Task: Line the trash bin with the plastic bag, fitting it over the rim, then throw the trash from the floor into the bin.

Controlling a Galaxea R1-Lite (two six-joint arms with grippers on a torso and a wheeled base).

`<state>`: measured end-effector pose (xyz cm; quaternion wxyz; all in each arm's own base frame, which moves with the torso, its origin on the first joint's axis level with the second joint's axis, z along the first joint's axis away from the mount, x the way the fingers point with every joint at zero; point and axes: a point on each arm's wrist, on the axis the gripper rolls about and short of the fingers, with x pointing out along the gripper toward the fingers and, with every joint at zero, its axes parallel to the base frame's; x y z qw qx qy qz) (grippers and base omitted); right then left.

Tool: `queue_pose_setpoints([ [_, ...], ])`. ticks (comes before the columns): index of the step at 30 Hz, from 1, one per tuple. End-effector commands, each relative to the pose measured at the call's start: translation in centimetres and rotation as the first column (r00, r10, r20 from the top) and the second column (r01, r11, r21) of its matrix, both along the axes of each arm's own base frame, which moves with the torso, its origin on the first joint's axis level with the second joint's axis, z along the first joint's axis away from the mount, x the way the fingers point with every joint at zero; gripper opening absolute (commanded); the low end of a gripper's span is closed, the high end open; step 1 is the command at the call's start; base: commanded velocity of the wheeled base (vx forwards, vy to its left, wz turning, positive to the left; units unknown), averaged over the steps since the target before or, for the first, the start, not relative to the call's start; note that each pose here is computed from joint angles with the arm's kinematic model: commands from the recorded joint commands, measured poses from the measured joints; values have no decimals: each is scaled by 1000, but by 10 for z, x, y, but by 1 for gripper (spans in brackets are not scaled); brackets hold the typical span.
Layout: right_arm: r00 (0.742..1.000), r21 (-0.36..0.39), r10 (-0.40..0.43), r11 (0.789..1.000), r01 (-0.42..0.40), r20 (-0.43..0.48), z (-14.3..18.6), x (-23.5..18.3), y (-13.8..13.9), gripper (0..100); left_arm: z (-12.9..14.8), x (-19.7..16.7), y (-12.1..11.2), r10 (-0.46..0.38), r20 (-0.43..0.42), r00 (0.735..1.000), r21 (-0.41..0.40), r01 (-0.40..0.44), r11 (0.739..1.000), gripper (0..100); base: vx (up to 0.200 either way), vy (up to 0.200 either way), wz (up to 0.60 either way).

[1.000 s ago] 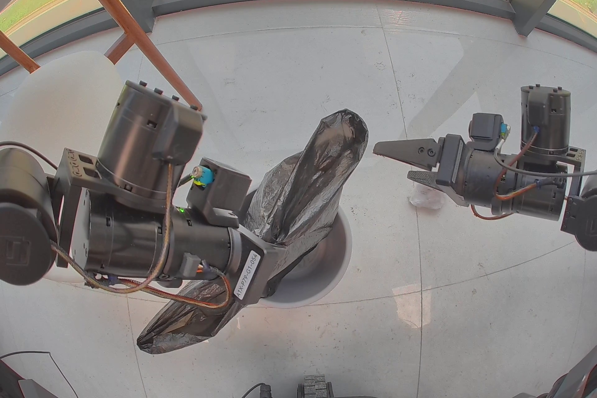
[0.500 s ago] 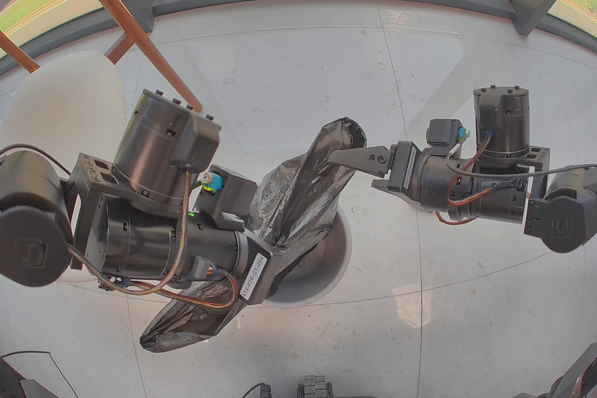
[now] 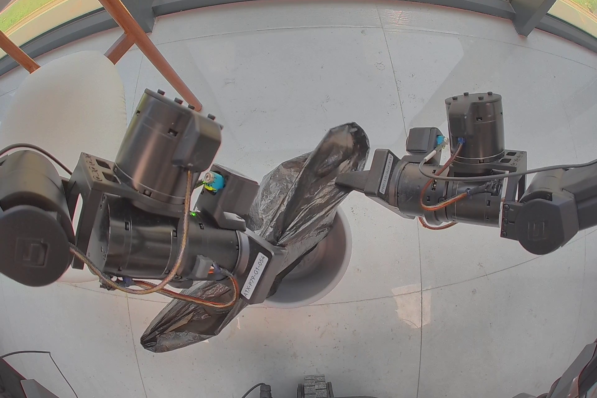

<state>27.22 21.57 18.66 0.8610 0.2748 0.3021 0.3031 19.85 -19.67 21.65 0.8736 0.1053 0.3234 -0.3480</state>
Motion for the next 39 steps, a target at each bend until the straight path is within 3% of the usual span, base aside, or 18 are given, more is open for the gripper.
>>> queue_pose_setpoints([
  [1, 1000, 3, 12, 1000, -12, -10, -4, 3, 10, 0, 0, 0, -1, -6, 4, 1000, 2, 6, 1000, 0, 0, 0, 0],
  [21, 1000, -12, 13, 1000, -13, -24, -10, 2, 11, 0, -2, -4, -3, -14, -6, 1000, 4, 14, 1000, 0, 0, 0, 0],
  [22, 1000, -10, 10, 1000, -10, -22, -9, 3, 11, 0, -3, -4, -3, -17, -9, 1000, 5, 17, 1000, 100, 0, 0, 0],
  [26, 999, -16, -34, 999, 34, 2, -7, 9, 5, 0, -4, 0, -8, 5, -16, 1000, -41, -6, 999, 100, 0, 0, 0],
  [39, 999, -11, -47, 999, 47, 17, 1, 6, -2, 0, -25, 16, -21, 28, -57, 998, -11, -29, 1000, 100, 0, 0, 0],
])
